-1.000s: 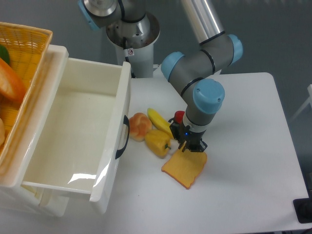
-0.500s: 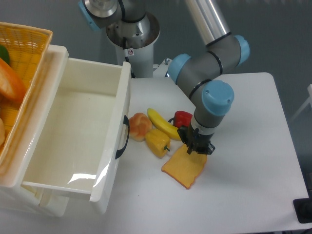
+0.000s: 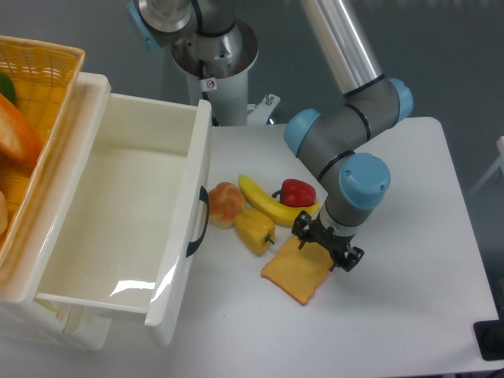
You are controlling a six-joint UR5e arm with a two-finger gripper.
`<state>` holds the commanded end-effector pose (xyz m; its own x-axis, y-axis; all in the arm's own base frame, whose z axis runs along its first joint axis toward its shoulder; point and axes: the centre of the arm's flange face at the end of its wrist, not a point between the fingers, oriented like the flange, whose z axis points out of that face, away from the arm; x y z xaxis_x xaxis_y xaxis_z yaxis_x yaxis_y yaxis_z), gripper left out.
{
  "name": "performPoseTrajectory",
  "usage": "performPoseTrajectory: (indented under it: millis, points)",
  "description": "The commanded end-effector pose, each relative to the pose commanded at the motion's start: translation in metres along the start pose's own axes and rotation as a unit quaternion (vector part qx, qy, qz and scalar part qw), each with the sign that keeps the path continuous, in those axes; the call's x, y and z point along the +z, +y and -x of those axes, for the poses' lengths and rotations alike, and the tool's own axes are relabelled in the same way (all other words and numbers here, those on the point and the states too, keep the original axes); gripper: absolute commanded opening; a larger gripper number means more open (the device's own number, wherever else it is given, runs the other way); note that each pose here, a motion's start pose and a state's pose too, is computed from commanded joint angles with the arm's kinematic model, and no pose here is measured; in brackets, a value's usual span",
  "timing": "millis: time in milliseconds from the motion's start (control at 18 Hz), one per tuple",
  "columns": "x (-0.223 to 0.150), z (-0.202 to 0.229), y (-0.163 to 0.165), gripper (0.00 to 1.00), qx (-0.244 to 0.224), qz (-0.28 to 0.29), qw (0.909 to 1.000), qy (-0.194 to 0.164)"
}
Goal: Pick up the bread slice
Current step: 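Reposition the gripper over the bread slice edge, then grasp the bread slice edge and tilt it up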
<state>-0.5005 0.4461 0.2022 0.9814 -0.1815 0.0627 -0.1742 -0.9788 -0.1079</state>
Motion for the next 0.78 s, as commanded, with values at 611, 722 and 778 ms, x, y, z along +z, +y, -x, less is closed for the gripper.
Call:
performPoseTrajectory:
  millis: [611, 722, 778]
  points:
    - [0.021, 0.010, 0.000, 0.97, -0.005, 0.004, 0.9999, 0.011]
    - [0.022, 0.010, 0.001, 0.95, -0.011, 0.004, 0.9999, 0.012]
    - [0.022, 0.010, 0.001, 0.93, -0.011, 0.004, 0.9999, 0.012]
